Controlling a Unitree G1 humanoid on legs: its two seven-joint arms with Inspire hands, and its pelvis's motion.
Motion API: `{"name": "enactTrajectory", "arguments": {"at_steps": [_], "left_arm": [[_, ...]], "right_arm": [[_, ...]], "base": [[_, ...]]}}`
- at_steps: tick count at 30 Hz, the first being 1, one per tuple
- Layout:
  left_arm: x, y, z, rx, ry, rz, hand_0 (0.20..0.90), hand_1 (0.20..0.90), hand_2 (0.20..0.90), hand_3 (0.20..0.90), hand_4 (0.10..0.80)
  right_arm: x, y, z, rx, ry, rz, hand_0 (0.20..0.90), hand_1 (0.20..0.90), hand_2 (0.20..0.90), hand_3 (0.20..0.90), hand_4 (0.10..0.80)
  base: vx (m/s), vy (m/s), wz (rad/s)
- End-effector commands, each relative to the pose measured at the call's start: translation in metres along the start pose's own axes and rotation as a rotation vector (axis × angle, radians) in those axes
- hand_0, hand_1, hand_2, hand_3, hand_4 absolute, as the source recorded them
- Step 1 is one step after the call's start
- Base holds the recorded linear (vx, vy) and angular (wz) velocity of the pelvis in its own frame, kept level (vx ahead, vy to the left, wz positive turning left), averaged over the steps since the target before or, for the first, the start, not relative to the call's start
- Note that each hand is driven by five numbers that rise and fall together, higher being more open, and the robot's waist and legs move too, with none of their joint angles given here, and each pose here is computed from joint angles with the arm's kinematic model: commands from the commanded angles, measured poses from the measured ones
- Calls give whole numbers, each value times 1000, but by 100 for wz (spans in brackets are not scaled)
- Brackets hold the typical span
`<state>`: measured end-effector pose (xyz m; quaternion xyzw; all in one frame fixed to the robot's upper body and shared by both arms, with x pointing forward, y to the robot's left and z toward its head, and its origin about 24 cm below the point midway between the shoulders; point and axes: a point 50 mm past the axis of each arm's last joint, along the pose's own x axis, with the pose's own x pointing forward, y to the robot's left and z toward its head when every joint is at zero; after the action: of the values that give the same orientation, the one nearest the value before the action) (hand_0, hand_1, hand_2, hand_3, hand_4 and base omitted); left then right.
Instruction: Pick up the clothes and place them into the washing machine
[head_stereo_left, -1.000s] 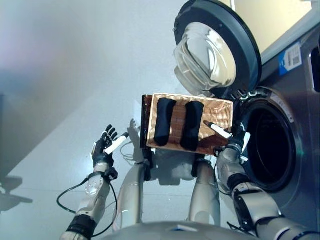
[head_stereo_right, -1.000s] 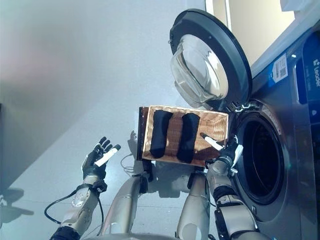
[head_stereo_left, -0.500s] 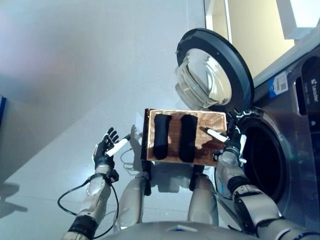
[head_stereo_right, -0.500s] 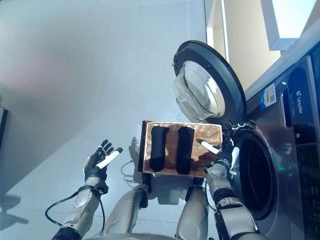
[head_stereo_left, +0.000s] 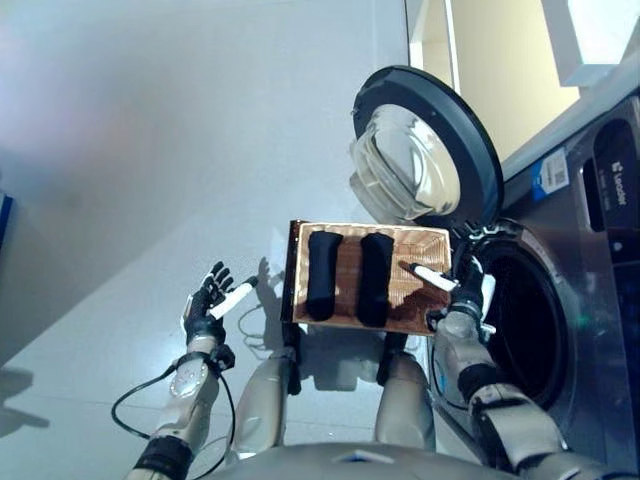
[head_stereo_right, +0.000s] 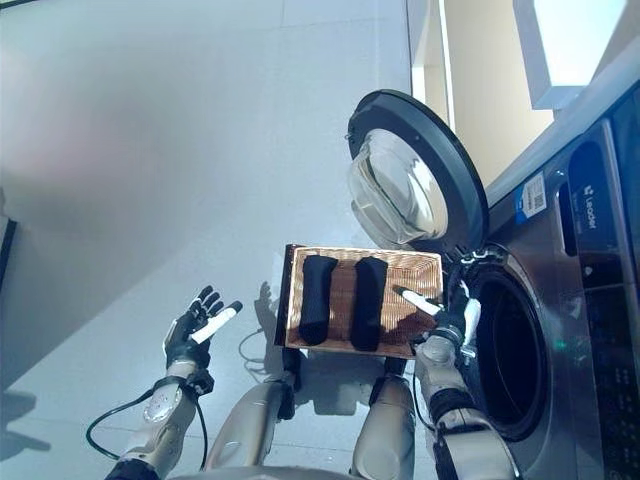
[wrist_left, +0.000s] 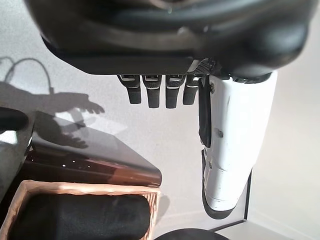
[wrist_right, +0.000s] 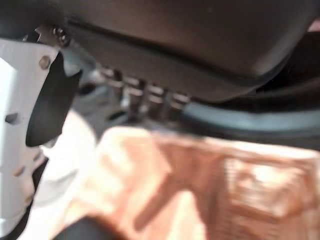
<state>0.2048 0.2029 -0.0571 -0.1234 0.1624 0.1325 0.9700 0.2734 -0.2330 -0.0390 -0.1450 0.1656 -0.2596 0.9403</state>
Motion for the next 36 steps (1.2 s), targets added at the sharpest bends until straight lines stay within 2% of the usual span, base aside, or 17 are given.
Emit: {"name": "enactTrajectory", "arguments": {"at_steps": [1, 10, 16, 29, 36], "left_arm": [[6, 12, 30, 48, -155, 18, 900, 900, 900, 900, 800], [7, 6, 23, 56, -120, 1, 900, 900, 900, 900, 800], [8, 3, 26, 63, -127, -32, 900, 900, 900, 900, 800], [9, 0, 31, 85, -134, -54, 900, 900, 900, 900, 800], [6, -5, 34, 90, -139, -98, 900, 900, 900, 900, 800]], "right_arm": [[-1, 11, 19, -141, -163, 79, 900, 900, 900, 900, 800], [-9, 31, -8, -296, -37, 120, 900, 900, 900, 900, 800], [-7, 31, -19, -392, 46, 111, 900, 900, 900, 900, 800], [5, 55, 38, -327, -123, 154, 900, 900, 900, 900, 800], [17, 49, 42, -343, -17, 92, 900, 900, 900, 900, 800]], "base": [[-32, 5, 0], [-33, 17, 1], [-37, 21, 3], [-46, 28, 5], [-20, 21, 1]]}}
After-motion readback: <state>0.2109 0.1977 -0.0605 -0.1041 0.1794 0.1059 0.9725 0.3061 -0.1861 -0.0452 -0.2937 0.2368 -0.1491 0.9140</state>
